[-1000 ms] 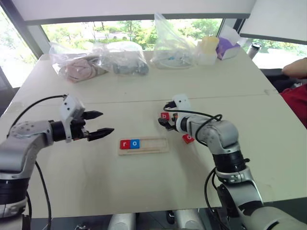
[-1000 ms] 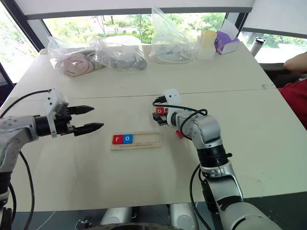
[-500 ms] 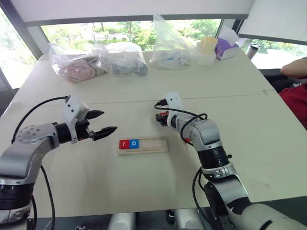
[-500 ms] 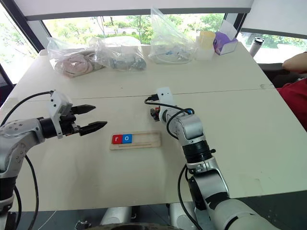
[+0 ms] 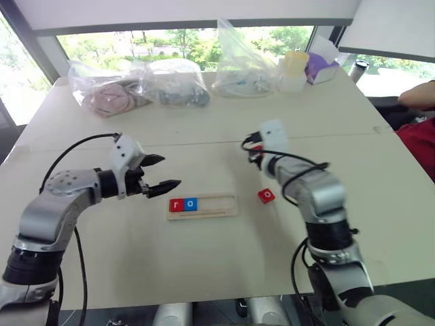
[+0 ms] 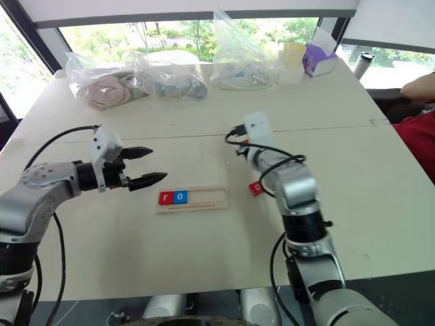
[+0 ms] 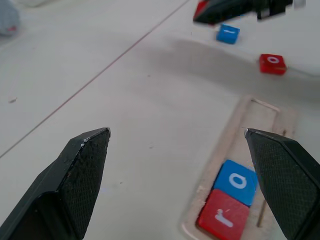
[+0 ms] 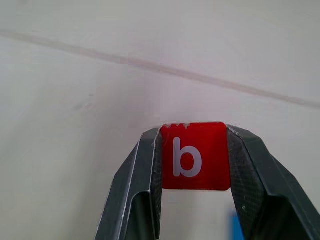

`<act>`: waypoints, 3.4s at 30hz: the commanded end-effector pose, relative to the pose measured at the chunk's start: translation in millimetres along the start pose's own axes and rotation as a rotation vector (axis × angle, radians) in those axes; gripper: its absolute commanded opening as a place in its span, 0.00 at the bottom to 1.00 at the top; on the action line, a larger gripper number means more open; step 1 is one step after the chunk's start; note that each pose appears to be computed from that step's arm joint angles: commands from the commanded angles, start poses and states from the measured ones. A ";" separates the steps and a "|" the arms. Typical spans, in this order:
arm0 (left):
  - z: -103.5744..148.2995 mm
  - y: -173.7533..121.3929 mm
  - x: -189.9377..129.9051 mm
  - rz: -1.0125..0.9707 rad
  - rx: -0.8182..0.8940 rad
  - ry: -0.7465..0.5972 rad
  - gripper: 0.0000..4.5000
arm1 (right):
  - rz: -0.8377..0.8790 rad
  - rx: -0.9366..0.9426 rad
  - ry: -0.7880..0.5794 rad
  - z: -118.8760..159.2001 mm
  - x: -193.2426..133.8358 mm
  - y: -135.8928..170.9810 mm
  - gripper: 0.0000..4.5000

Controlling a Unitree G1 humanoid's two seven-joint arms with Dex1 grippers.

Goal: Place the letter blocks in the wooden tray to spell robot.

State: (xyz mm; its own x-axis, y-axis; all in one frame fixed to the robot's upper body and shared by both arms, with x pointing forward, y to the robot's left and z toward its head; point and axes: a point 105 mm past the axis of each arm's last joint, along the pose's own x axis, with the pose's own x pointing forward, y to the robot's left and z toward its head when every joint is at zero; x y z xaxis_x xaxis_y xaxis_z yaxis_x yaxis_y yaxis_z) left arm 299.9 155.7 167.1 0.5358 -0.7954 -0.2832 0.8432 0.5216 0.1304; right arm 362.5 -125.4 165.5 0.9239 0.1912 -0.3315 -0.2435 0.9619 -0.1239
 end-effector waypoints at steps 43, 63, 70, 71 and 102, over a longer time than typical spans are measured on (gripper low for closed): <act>18.5 -35.0 25.9 -0.314 0.048 0.007 1.00 | 0.061 0.045 0.157 -57.8 -88.5 -55.0 0.99; 14.7 -42.0 8.1 -0.386 0.127 0.119 1.00 | 0.232 -0.197 0.036 -92.3 -94.8 -23.1 0.99; 12.4 -40.1 14.5 -0.361 0.121 0.106 1.00 | 0.191 -0.124 0.050 -109.1 -76.8 -17.7 0.99; 12.5 -39.9 14.8 -0.358 0.119 0.104 1.00 | 0.169 -0.114 0.058 -111.5 -74.7 -20.4 0.99; -13.2 -31.4 -38.9 -0.215 0.066 0.219 1.00 | 0.943 -0.427 -0.122 -17.0 -45.7 69.1 0.26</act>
State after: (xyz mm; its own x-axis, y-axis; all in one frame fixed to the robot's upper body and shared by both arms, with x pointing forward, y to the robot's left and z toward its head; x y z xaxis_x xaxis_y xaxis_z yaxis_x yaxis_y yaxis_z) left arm 253.5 174.6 146.2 0.2962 -0.7968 -0.5266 0.9460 0.3209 0.0464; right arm 297.2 -78.0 152.8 0.3729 0.8482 -0.3761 -0.9277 0.3327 -0.1692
